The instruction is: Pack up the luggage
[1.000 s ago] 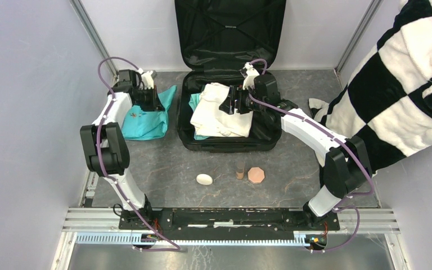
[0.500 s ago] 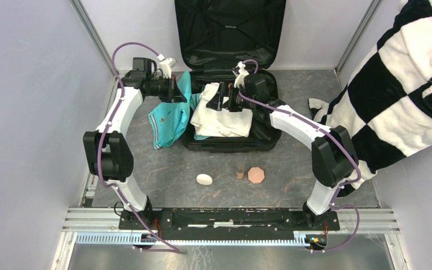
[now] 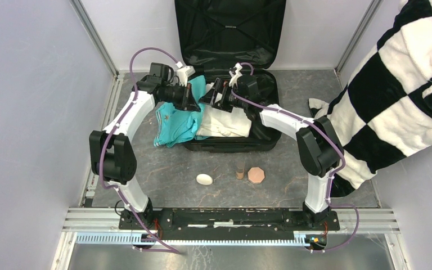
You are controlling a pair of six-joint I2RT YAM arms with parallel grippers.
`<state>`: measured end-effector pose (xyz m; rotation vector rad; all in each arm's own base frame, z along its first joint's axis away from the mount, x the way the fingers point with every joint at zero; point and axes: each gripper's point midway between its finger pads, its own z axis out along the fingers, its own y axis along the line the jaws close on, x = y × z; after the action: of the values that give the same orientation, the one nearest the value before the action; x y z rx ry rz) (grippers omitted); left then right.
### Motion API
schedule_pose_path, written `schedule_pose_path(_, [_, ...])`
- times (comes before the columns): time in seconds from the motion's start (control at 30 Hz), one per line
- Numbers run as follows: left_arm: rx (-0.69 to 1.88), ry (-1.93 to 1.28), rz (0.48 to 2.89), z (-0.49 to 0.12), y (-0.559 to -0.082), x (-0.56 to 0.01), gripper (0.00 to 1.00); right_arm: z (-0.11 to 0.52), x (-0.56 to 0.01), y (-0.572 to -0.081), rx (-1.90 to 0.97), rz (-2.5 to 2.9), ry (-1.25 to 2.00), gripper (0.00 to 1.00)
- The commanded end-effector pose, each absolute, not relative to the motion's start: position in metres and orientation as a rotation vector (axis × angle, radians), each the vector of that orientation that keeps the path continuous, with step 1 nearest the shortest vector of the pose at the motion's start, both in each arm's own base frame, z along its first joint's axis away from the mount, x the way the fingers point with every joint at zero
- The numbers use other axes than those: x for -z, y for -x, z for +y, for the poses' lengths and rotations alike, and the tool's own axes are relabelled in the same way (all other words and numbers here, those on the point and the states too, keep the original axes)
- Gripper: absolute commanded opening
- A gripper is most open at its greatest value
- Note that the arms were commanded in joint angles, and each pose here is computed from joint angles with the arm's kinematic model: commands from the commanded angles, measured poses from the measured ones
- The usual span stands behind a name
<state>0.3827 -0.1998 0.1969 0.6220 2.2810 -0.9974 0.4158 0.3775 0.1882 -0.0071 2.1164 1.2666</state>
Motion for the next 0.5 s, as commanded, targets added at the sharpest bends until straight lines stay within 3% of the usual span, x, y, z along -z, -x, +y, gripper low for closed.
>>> schedule_pose_path(0.0, [1.167,-0.709,2.186,-0.228,-0.348,-0.224,0.02,0.395,-0.221,-0.428,-1.377,2.002,-0.012,0.98])
schedule_pose_path(0.17, [1.183,-0.713,2.178,-0.231,-0.345,-0.222,0.02,0.405,-0.205,-0.44,-1.355,2.041,-0.03,0.95])
schedule_pose_path(0.27, [1.184,-0.719,2.165,-0.232,-0.343,-0.227,0.02,0.414,-0.196,-0.443,-1.374,2.055,-0.031,0.82])
schedule_pose_path(0.37, [1.177,-0.725,2.148,-0.232,-0.344,-0.233,0.09,0.427,-0.2,-0.446,-1.398,2.051,0.004,0.5])
schedule_pose_path(0.47, [1.129,-0.719,2.142,-0.226,-0.348,-0.238,0.41,0.428,-0.218,-0.458,-1.347,2.03,0.074,0.16])
